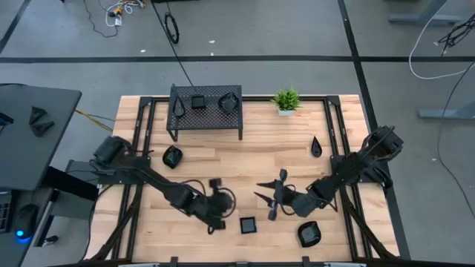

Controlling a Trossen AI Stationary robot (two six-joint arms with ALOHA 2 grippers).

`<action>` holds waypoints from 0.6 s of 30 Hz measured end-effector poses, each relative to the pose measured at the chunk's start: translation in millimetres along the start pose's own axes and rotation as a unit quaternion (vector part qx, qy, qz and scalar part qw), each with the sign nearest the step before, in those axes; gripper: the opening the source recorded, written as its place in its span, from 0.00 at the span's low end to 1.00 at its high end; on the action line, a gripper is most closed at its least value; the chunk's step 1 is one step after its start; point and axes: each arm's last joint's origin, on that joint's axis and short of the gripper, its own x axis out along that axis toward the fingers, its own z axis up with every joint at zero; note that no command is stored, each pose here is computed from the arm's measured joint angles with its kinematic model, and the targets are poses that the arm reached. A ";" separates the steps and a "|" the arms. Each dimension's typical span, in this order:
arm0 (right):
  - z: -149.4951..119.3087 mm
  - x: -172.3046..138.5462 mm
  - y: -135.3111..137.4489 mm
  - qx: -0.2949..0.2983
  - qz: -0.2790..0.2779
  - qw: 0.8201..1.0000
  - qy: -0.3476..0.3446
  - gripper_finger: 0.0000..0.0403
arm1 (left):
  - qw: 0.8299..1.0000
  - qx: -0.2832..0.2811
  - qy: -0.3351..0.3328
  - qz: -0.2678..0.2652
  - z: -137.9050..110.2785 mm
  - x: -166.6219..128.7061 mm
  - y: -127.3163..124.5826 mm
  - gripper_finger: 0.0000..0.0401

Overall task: Pick & Place Mini shaped plates
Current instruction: Stack the black square plate on top of the black square plates on the shelf

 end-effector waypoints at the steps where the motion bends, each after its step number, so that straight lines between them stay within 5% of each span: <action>1: -0.2 -3.0 2.7 0.010 0.006 1.000 -0.001 0.37 | 1.000 0.004 -0.001 -0.029 -0.2 6.4 -3.8 0.03; 11: 11.4 -47.7 25.2 0.059 0.088 0.994 -0.020 0.37 | 0.977 -0.002 -0.081 -0.199 0.8 30.1 -39.8 0.04; 18: 21.7 -74.5 32.0 0.055 0.131 0.989 -0.037 0.37 | 0.968 0.055 -0.128 -0.210 -13.3 34.9 -76.1 0.13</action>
